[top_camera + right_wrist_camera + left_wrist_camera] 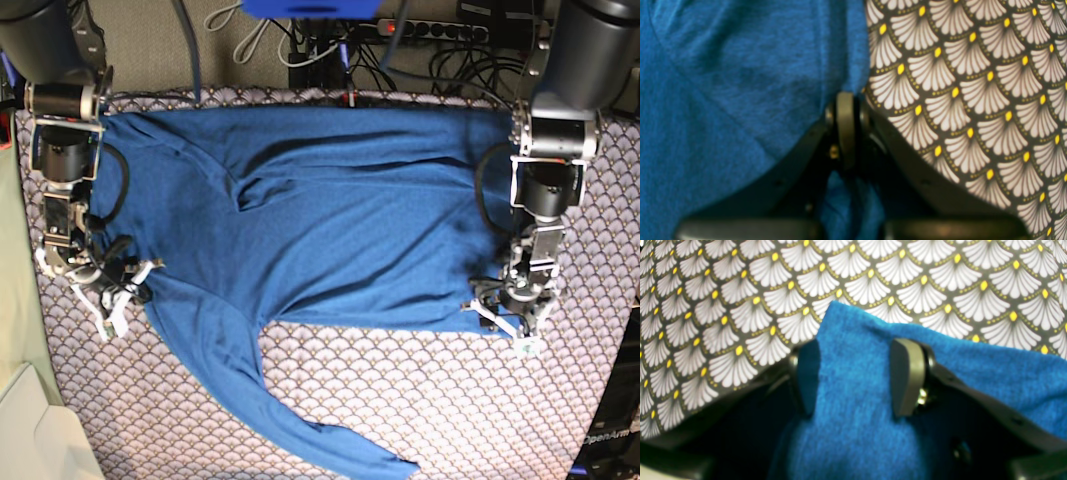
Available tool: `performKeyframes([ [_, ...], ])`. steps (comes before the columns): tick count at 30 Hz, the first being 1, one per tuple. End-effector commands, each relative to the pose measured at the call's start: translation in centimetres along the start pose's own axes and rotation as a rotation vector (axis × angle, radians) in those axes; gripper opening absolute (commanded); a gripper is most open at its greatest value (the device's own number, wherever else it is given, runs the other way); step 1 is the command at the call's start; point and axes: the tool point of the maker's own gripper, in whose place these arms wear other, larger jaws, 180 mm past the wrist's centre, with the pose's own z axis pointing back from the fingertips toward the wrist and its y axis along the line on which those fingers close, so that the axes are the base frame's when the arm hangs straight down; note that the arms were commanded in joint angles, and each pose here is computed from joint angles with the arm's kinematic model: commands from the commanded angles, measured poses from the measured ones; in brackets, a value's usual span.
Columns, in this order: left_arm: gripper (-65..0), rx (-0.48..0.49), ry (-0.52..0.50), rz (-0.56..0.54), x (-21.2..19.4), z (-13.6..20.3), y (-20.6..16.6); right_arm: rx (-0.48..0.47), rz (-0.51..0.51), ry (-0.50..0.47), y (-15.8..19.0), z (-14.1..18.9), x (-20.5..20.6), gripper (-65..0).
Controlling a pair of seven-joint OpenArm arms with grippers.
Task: Fold the T-shirt properly
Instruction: 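Release the shirt and move both grippers to the shirt's sides, then grasp the shirt sides with both grippers and fold the hem half over toward the collar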
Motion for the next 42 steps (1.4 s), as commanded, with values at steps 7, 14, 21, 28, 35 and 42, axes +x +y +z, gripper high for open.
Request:
performKeyframes([
  [7,-31.9,0.009,0.003,0.002,-0.5,0.1,0.4,-0.02,0.016,-0.013,-1.0,0.4,1.2,-64.4],
  [14,-34.4,0.0,0.052,0.104,-3.8,0.5,0.6,-0.025,0.02,-0.011,-1.3,0.5,1.2,-64.4],
  [21,-65.0,0.007,0.057,0.153,-3.9,0.6,1.3,-0.025,0.02,-0.011,-1.3,0.5,1.2,-64.6],
  [28,-64.6,0.002,0.044,0.159,-3.3,0.6,1.2,-0.028,0.024,-0.02,-1.4,0.6,1.7,-65.0],
  [35,-64.6,-0.038,0.061,0.151,-1.1,1.0,0.1,-0.057,0.079,-0.077,-2.0,2.0,3.7,-65.0],
  [42,-64.6,-0.088,0.059,0.103,0.0,3.1,-1.0,-0.081,0.166,-0.083,-1.1,4.0,3.8,-65.0],
])
